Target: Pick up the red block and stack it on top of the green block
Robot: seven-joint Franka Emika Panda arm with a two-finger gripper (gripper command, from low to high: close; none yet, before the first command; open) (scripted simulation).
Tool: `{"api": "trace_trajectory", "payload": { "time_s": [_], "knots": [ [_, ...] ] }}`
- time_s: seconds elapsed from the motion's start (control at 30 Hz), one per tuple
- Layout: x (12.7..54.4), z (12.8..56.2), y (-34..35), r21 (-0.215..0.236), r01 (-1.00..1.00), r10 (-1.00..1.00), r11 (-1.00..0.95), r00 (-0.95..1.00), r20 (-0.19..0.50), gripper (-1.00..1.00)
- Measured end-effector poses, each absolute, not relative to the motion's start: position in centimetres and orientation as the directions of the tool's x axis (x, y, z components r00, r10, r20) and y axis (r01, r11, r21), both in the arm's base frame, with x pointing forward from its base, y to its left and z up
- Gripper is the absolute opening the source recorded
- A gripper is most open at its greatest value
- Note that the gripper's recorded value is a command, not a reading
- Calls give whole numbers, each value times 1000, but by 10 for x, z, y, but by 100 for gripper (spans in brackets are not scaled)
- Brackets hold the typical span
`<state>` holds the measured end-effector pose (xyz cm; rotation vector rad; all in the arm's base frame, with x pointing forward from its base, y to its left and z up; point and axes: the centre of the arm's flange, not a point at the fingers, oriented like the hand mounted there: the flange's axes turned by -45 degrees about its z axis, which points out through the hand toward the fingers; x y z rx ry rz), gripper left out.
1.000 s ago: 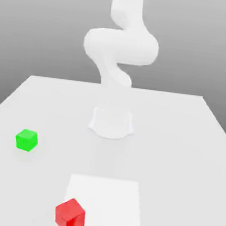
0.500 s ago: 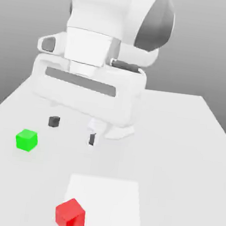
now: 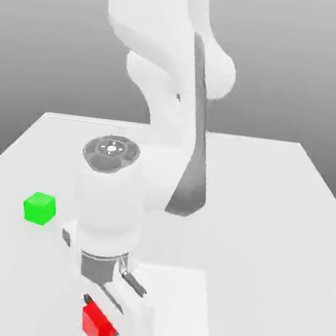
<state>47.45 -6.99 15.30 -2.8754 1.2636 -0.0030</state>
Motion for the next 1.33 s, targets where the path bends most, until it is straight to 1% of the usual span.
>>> {"api": "trace_trajectory", "payload": {
  "time_s": [0.13, 0.27, 0.33, 0.43, 0.5, 0.57, 0.67, 0.8, 0.87, 0.97, 1.07, 1.23, 1.27, 1.33],
  "knots": [
    [474, 150, -70, -2, -737, -737, -676, 676, 1, -100],
    [475, 193, -70, -2, -737, -737, -675, 675, 1, -100],
    [464, 209, -88, 12, -744, -744, -668, 669, 8, -100],
    [431, 220, -140, 46, -765, -765, -642, 644, 25, -100],
    [401, 226, -179, 64, -791, -791, -608, 611, 33, -100],
    [367, 232, -214, 76, -818, -818, -570, 574, 36, -100],
    [318, 240, -248, 83, -842, -842, -534, 538, 35, -100],
    [261, 247, -269, 69, -854, -855, -515, 518, 25, -100],
    [229, 248, -276, 52, -866, -867, -496, 498, 17, -100],
    [186, 247, -281, 14, -883, -883, -469, 469, 4, -100],
    [176, 230, -282, -4, -886, -886, -463, 463, 0, -100],
    [177, 190, -280, -5, -884, -884, -468, 468, 0, -100],
    [175, 184, -280, -3, -885, -885, -466, 466, 0, 100],
    [179, 184, -278, -3, -879, -879, -477, 477, 0, 100]
  ]
}}
